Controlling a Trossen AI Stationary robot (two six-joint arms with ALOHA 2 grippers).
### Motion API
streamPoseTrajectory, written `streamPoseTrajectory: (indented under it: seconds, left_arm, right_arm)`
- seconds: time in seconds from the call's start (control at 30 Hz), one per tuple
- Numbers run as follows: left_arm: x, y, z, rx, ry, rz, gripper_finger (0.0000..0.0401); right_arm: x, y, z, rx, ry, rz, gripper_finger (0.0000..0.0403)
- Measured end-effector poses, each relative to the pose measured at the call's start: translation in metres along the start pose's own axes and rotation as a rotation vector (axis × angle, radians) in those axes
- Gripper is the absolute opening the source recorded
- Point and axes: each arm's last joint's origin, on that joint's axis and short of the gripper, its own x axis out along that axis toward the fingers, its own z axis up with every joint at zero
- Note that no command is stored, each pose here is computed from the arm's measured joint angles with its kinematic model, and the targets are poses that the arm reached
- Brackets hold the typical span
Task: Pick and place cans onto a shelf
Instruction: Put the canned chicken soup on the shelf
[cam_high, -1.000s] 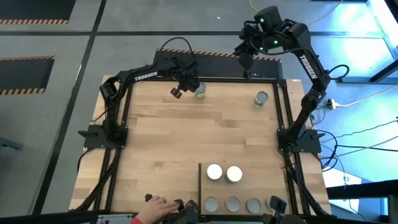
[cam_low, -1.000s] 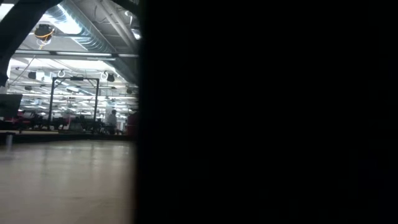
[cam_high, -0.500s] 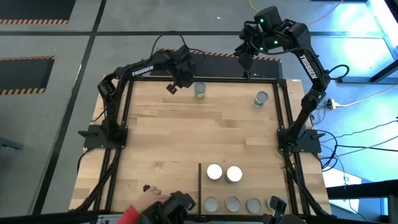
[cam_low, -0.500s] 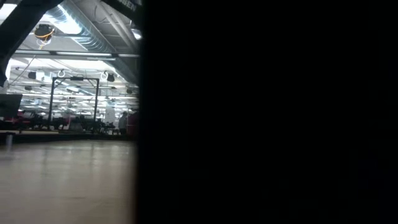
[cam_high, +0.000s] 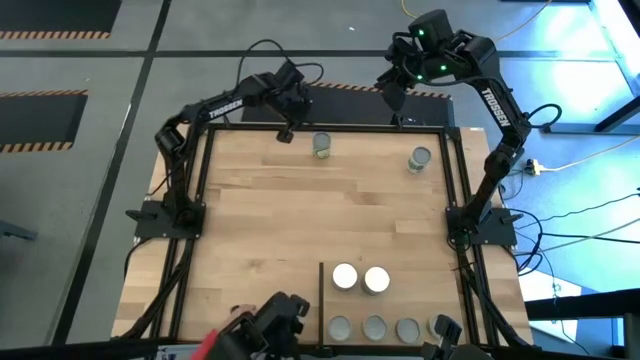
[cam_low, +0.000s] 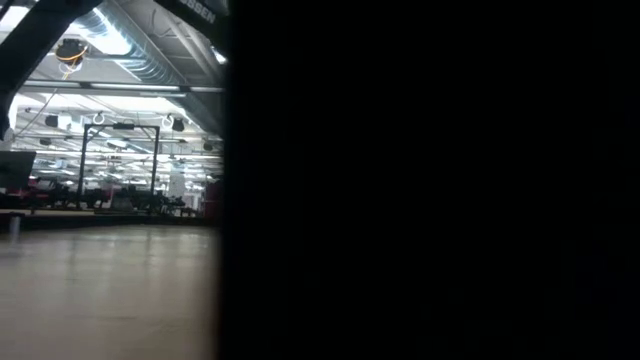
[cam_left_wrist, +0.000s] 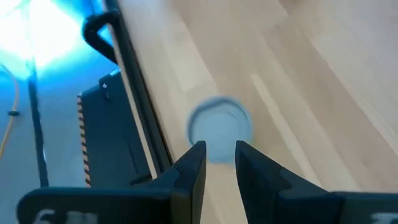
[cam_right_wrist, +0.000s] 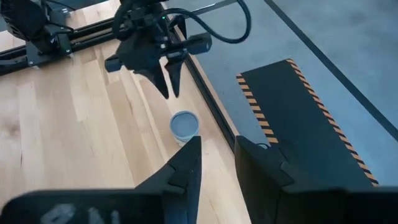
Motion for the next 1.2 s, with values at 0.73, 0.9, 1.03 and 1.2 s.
streamPoseTrajectory:
  seconds: [0.73,0.9,1.03,1.2]
  left_arm:
    - [0.059,0.009,-0.034,-0.31,0.009,-0.044,0.0079]
    - [0.067,0.01,-0.039,-0.313,0.025,-0.03,0.0079]
    - [0.067,0.012,-0.039,-0.31,0.041,-0.003,0.0079]
    - [0.07,0.013,-0.042,-0.355,0.075,0.022,0.0079]
  right_arm:
    - [0.0,0.0,0.0,0.007,0.001,0.001,0.0099]
    - [0.0,0.0,0.0,0.007,0.001,0.001,0.0099]
    - [0.0,0.0,0.0,0.008,0.001,0.001,0.0099]
    - [0.0,0.0,0.0,0.007,0.001,0.001,0.0099]
